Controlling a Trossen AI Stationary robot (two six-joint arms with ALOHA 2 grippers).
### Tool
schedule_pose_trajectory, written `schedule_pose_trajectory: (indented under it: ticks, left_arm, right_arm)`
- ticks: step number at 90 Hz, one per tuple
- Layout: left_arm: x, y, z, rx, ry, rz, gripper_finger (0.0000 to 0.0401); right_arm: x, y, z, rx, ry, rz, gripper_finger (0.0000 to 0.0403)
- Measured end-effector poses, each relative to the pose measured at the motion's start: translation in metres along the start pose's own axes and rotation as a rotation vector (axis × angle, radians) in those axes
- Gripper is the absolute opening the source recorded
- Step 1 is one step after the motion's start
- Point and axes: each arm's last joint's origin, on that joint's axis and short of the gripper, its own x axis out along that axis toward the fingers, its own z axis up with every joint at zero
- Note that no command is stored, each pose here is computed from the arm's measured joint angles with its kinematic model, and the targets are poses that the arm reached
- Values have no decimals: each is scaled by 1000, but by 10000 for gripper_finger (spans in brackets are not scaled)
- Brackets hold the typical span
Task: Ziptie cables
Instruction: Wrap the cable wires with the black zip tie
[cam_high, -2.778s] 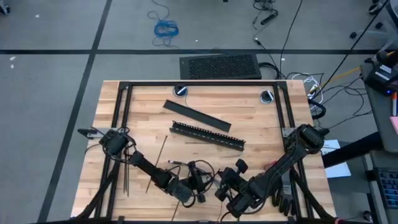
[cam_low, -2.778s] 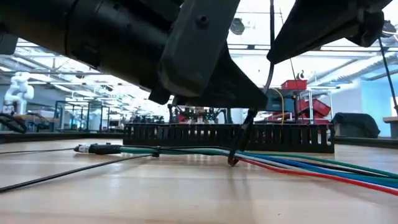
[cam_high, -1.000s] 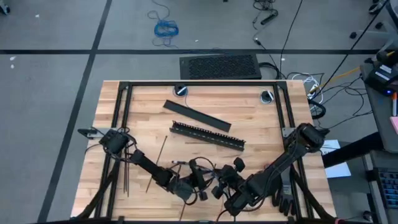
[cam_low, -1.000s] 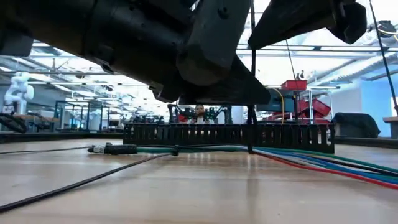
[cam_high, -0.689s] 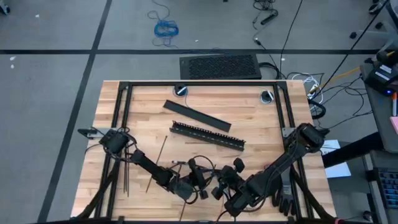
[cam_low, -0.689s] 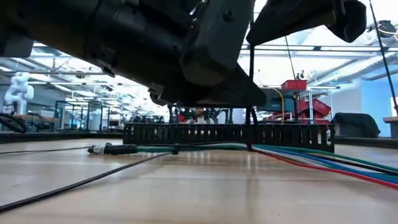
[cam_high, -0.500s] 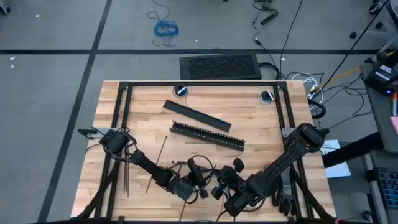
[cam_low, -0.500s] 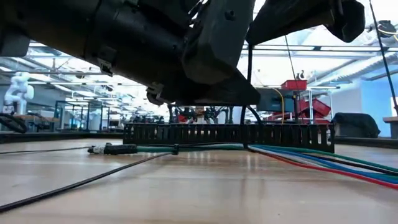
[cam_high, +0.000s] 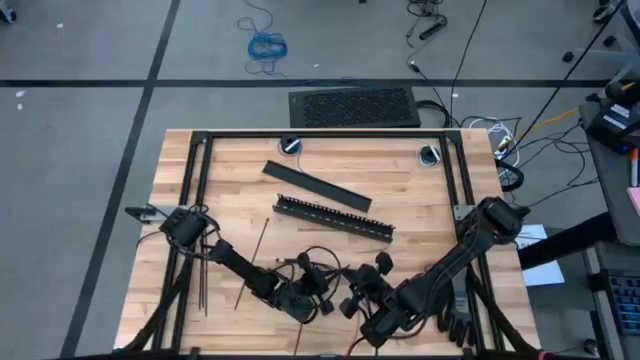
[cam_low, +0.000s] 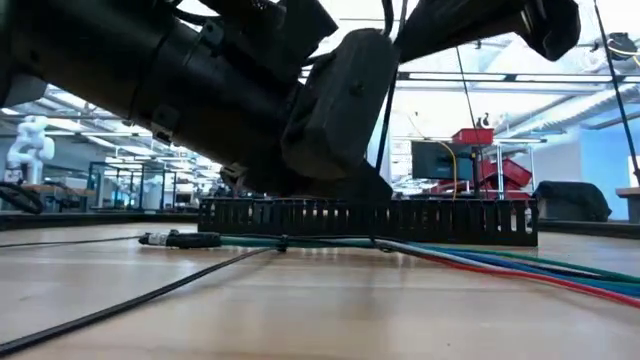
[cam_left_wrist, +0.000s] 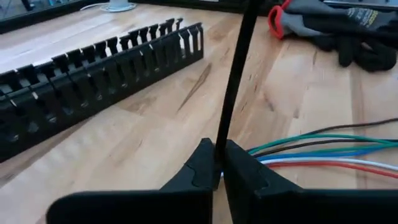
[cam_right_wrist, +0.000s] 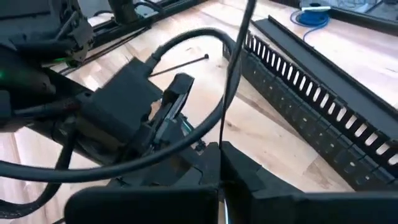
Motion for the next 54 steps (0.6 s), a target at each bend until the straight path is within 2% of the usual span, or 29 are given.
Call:
schedule_pose_trajectory:
  ticks: [30,54]
  left_arm:
    - [0,1,-2,-29,24,-3,19]
    - [0,1,-3,-28,34,-17,19]
  right_arm:
    - [-20,-10,36,-17,-82,18,0]
    - [-22,-13,43,-38,-126,2,0]
